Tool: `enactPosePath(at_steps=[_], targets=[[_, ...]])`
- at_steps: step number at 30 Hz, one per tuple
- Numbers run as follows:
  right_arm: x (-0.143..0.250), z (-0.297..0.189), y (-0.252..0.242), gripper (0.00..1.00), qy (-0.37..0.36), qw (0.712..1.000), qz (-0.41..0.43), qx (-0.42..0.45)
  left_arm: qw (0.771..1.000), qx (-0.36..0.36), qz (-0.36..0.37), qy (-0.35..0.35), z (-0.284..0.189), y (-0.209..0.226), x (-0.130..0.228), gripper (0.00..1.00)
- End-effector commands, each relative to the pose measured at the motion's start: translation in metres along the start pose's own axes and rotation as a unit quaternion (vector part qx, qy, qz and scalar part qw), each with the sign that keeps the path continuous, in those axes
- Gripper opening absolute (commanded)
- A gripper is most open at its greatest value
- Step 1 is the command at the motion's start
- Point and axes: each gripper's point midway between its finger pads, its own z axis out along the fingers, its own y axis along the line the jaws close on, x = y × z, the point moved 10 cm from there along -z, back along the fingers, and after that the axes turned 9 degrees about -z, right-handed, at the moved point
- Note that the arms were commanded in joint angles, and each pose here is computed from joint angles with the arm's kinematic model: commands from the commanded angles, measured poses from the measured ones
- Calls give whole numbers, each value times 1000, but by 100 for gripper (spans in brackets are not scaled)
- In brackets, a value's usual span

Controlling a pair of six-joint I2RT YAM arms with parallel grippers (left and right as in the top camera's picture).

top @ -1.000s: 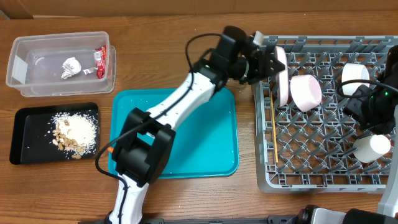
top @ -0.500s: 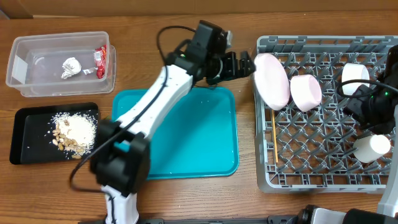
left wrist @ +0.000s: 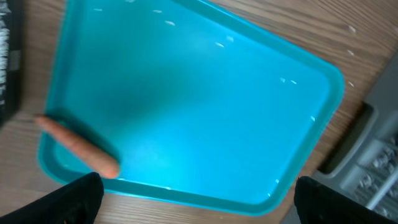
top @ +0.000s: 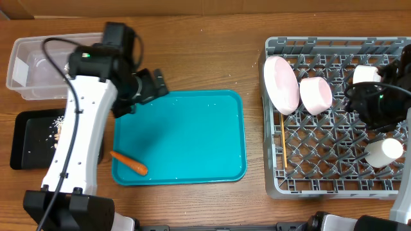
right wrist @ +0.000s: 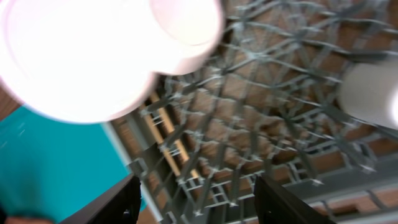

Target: Sort waste into correct bins and load items into the dishwasher

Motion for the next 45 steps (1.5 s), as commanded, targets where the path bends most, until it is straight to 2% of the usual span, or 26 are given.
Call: enactPosePath(at_steps=[1,8,12,18,26,27,32,37,38,39,40,41,42,45], targets=[[5,-2,39,61,-4,987,-119,-104,998,-54,-43,-1,-11,43,-14,100],[23,7,111,62,0,957,-257,-138,994,-50,-100,-13,-32,82,-22,100],[29,12,139,63,-7,947,-280,-156,991,-63,-117,22,-34,85,-8,100],[33,15,147,63,0,942,-295,-158,982,-85,-159,47,-13,92,11,100],[32,15,145,63,-2,945,-294,-144,974,-104,-186,71,52,120,41,100],[32,15,145,63,-1,945,-294,-143,969,-109,-209,72,84,129,47,100],[32,16,144,63,-1,947,-294,-133,970,-66,-232,31,150,145,55,99],[33,16,143,63,1,947,-293,-133,971,-80,-226,-9,169,153,53,86],[33,16,143,63,2,947,-293,-132,971,-80,-226,-9,169,153,52,76],[33,16,143,63,4,947,-293,-132,971,-75,-226,-12,169,152,51,58],[33,16,143,63,5,947,-293,-130,971,-73,-226,-13,169,152,50,55],[34,17,141,63,6,949,-292,-119,972,-68,-224,-17,166,149,46,45],[34,17,139,63,6,950,-291,-109,974,-62,-215,-21,162,146,42,41],[34,17,139,63,9,951,-291,-107,982,-50,-175,-40,131,129,19,25]])
